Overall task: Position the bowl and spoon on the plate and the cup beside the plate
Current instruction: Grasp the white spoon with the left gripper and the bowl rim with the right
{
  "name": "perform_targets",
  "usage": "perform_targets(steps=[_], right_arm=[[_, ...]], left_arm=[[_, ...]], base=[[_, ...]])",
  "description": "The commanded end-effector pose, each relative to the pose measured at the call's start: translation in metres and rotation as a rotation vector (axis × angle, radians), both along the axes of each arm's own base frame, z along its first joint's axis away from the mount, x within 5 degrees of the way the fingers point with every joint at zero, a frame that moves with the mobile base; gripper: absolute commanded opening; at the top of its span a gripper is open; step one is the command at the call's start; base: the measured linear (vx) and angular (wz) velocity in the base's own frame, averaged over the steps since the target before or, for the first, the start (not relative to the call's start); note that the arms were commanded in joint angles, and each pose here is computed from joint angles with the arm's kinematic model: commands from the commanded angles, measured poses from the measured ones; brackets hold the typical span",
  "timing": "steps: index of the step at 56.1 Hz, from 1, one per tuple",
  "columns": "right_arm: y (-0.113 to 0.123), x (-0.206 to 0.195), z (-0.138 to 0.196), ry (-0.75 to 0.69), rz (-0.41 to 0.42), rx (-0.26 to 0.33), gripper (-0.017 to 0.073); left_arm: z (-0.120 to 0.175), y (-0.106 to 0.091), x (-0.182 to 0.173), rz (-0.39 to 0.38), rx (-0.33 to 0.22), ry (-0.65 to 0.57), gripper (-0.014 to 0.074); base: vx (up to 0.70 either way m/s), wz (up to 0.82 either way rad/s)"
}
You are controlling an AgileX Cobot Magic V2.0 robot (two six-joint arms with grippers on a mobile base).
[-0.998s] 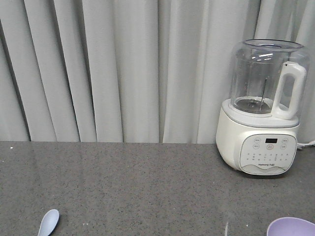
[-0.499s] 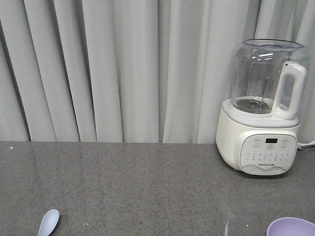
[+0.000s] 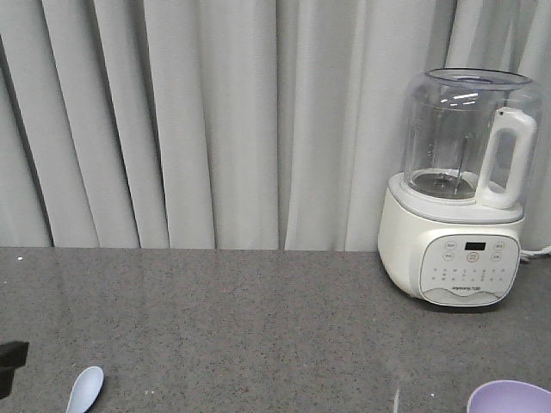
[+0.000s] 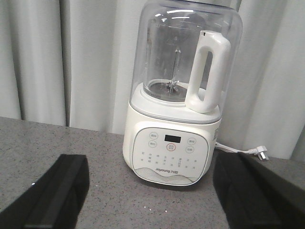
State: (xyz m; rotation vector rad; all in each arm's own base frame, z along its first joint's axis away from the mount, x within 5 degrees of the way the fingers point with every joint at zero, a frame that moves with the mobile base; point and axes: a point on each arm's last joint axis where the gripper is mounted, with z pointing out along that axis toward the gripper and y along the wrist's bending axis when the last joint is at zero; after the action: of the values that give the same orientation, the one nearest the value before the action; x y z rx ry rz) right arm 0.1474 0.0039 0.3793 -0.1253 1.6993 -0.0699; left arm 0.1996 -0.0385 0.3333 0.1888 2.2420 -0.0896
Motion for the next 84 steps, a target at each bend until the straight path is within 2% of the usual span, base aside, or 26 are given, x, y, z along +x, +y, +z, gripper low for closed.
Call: perform_targets(steps=[1, 10, 20, 28, 41, 51, 55, 60, 70, 77, 84], right_arm=[[0.0, -0.001, 0.02, -0.123, 0.0, -0.001, 0.0581], [0.0, -0.001, 0.017, -0.088, 0.001, 0.009, 0.0581], [0.0, -0.001, 0.015, -0.076, 0.001, 0.008, 0.0581], [0.0, -0.002, 0.015, -0.072, 0.001, 0.007, 0.0581], [0.0, -0.002, 0.014, -0.063, 0.0, 0.0, 0.0581], [0.0, -0.002, 0.014, -0.06, -0.001, -0.008, 0.0581], [0.0, -0.002, 0.013, -0.052, -0.001, -0.008, 0.0581], [0.0, -0.002, 0.012, -0.042, 0.0, -0.009, 0.0581], [0.0, -0.002, 0.012, -0.034, 0.0, -0.01, 0.0581], [0.0, -0.002, 0.012, -0.034, 0.0, -0.01, 0.0581], [0.0, -0.002, 0.01, -0.016, 0.0, -0.009, 0.0581]], left_arm=[[0.006, -0.007, 0.018, 0.004, -0.035, 0.073, 0.0559], [-0.026, -0.019, 0.054, 0.002, -0.055, 0.278, 0.0555], [-0.066, -0.024, 0.079, -0.026, 0.001, 0.402, 0.0555], [-0.083, -0.026, 0.091, -0.025, 0.013, 0.466, 0.0555], [-0.088, -0.03, 0.11, -0.026, 0.023, 0.509, 0.0554], [-0.104, -0.031, 0.115, -0.025, 0.035, 0.569, 0.054], [-0.105, -0.031, 0.114, -0.025, 0.036, 0.579, 0.0498], [-0.105, -0.031, 0.114, -0.025, 0.037, 0.583, 0.0379], [-0.106, -0.031, 0.112, -0.066, 0.068, 0.603, -0.0011], [-0.095, -0.033, 0.111, -0.067, 0.037, 0.598, -0.0009], [-0.054, -0.037, 0.109, -0.103, -0.015, 0.479, -0.0008]], base=[[0.0, 0.0], [0.0, 0.0], [0.0, 0.0], [0.0, 0.0], [0.0, 0.0], [0.0, 0.0], [0.0, 0.0], [0.0, 0.0], [0.0, 0.0], [0.0, 0.0], [0.0, 0.0]])
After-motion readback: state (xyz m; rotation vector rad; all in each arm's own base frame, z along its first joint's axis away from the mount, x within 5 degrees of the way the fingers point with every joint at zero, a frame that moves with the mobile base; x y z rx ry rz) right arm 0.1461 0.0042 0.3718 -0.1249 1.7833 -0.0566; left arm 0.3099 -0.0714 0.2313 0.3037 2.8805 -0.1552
